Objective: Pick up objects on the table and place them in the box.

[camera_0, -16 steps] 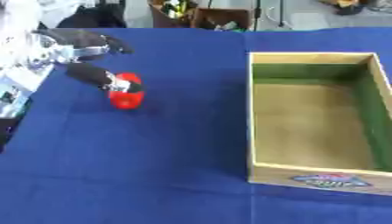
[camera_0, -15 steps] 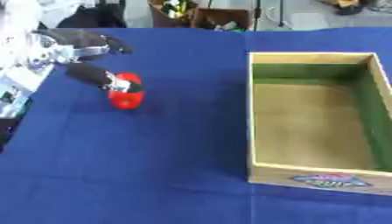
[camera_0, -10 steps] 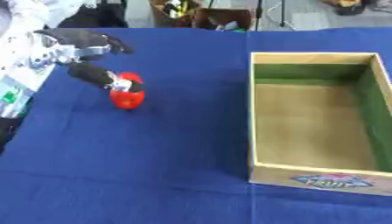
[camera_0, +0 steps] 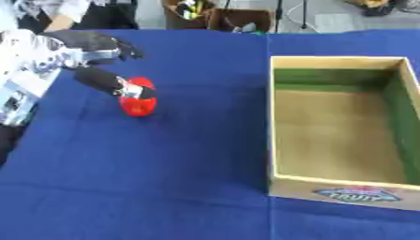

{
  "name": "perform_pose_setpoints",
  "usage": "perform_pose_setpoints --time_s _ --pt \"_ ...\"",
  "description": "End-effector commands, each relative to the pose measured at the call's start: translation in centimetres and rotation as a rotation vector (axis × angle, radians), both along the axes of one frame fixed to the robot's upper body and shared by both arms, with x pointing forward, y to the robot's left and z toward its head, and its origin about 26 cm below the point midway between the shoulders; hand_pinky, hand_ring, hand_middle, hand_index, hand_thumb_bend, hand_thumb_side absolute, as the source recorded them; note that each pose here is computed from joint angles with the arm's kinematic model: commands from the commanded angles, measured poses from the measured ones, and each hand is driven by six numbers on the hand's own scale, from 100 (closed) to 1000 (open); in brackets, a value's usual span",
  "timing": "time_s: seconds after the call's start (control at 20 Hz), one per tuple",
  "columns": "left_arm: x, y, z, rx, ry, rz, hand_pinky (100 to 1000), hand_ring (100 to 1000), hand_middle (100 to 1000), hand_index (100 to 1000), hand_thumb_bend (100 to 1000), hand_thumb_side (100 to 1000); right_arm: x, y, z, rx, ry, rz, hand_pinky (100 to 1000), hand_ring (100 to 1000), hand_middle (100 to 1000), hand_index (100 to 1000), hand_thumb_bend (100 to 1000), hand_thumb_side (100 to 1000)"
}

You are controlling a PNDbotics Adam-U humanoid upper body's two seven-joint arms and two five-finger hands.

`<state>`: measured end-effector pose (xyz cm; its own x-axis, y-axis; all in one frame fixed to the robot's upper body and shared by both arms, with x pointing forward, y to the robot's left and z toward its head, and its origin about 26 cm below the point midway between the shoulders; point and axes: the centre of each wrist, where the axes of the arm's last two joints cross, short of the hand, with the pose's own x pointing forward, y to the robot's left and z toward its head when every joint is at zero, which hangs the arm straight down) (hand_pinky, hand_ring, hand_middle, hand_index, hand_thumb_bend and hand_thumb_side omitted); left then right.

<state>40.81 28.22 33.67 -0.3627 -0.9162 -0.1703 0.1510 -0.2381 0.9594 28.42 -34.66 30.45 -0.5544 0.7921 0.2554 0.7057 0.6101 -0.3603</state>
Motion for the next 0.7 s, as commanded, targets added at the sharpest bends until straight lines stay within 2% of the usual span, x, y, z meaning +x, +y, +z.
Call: perform_pose_setpoints --time_s 0.05,0.7 --pt "0.2 0.3 1.0 0.018 -0.003 0.024 748 867 897 1000 611 870 -0.4 0.1 1.0 -0.025 -0.027 0.006 819 832 854 894 100 1000" --pt "1.5 1.1 0.9 0.004 0.018 0.081 695 831 885 1000 625 841 -0.4 0.2 1.1 -0.021 -0.029 0.009 818 830 848 888 100 1000"
